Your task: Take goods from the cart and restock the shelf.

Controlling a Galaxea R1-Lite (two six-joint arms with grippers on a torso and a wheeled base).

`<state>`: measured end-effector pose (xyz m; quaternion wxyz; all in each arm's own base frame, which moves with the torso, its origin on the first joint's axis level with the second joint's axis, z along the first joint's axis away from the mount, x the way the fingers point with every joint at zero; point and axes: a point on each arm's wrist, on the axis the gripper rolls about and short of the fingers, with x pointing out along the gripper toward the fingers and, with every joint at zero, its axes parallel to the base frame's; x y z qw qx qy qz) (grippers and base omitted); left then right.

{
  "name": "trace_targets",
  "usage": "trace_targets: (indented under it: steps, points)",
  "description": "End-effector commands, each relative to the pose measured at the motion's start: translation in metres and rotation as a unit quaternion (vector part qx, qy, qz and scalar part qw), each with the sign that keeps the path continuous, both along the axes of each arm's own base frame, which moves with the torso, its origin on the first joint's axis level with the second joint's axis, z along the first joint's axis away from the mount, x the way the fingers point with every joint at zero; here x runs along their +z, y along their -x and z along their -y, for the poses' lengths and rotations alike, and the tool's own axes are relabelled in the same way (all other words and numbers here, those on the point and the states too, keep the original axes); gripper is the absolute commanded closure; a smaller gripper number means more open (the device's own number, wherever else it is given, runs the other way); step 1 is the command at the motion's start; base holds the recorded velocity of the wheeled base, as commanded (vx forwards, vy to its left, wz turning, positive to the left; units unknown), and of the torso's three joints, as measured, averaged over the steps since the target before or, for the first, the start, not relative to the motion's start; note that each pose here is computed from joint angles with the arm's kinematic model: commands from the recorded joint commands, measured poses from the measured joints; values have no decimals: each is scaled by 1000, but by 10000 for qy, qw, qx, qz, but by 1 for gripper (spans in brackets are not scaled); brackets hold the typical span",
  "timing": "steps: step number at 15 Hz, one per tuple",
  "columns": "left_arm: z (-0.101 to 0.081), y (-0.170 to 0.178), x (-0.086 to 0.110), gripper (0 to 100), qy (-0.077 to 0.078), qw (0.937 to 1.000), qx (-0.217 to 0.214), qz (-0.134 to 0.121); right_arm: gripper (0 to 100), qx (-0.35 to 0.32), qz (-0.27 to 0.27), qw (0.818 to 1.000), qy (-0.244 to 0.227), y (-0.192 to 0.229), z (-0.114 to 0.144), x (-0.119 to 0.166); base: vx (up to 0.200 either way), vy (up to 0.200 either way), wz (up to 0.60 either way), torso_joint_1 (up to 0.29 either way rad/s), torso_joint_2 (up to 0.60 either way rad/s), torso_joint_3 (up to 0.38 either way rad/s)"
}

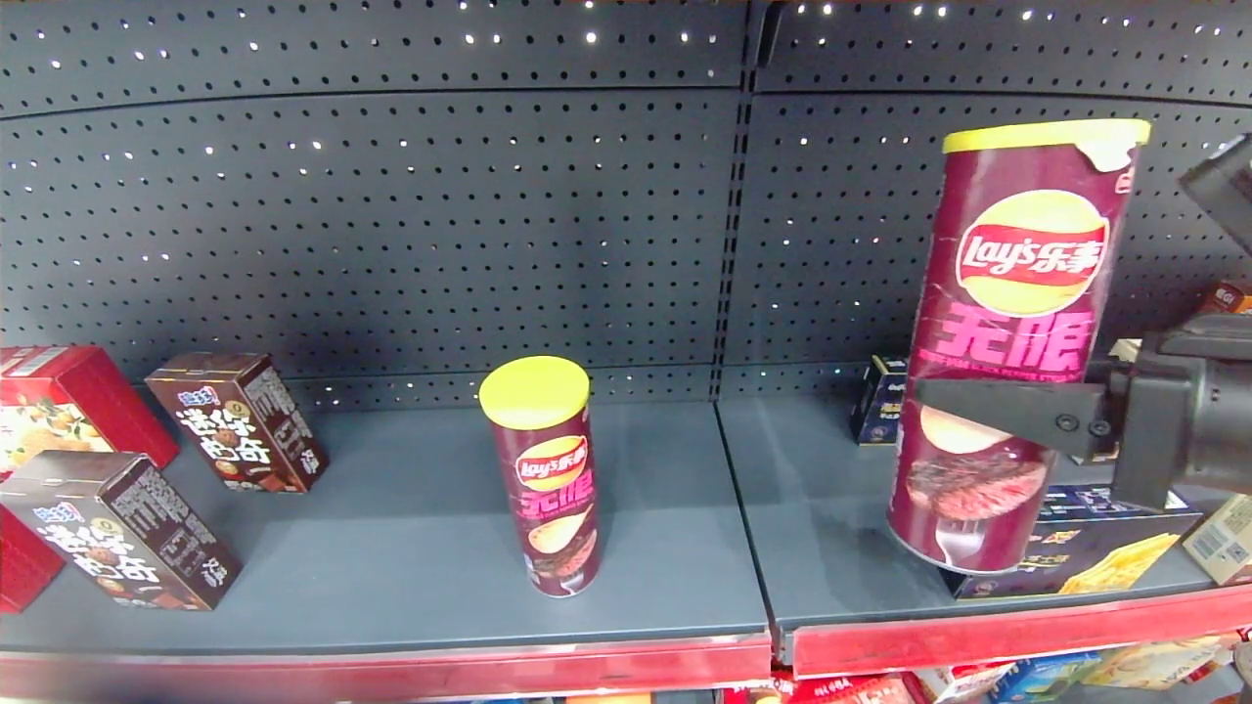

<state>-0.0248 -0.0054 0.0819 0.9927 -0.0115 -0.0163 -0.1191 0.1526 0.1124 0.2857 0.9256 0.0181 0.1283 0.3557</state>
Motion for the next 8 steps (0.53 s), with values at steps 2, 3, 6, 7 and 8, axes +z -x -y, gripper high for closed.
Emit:
trace_targets:
  steps: [2,3,6,7,8]
  points:
    - [0,-1,0,0,-8,10000,3,-26,100,-74,-174,9997,177,-25,-18,-6,0,0,0,0,0,0]
    - [0,-1,0,0,-22,10000,3,-22,100,-84,-159,9997,159,-32,-22,-3,0,0,0,0,0,0]
    - [0,-1,0,0,-15,10000,-5,-24,100,9,1,10000,52,-61,-50,8,0,0,0,0,0,0]
    - [0,-1,0,0,-15,10000,-5,-24,100,9,45,10000,21,-71,-57,9,0,0,0,0,0,0]
    - [0,-1,0,0,-8,10000,-5,-26,100,33,61,10000,16,-78,-66,8,0,0,0,0,0,0]
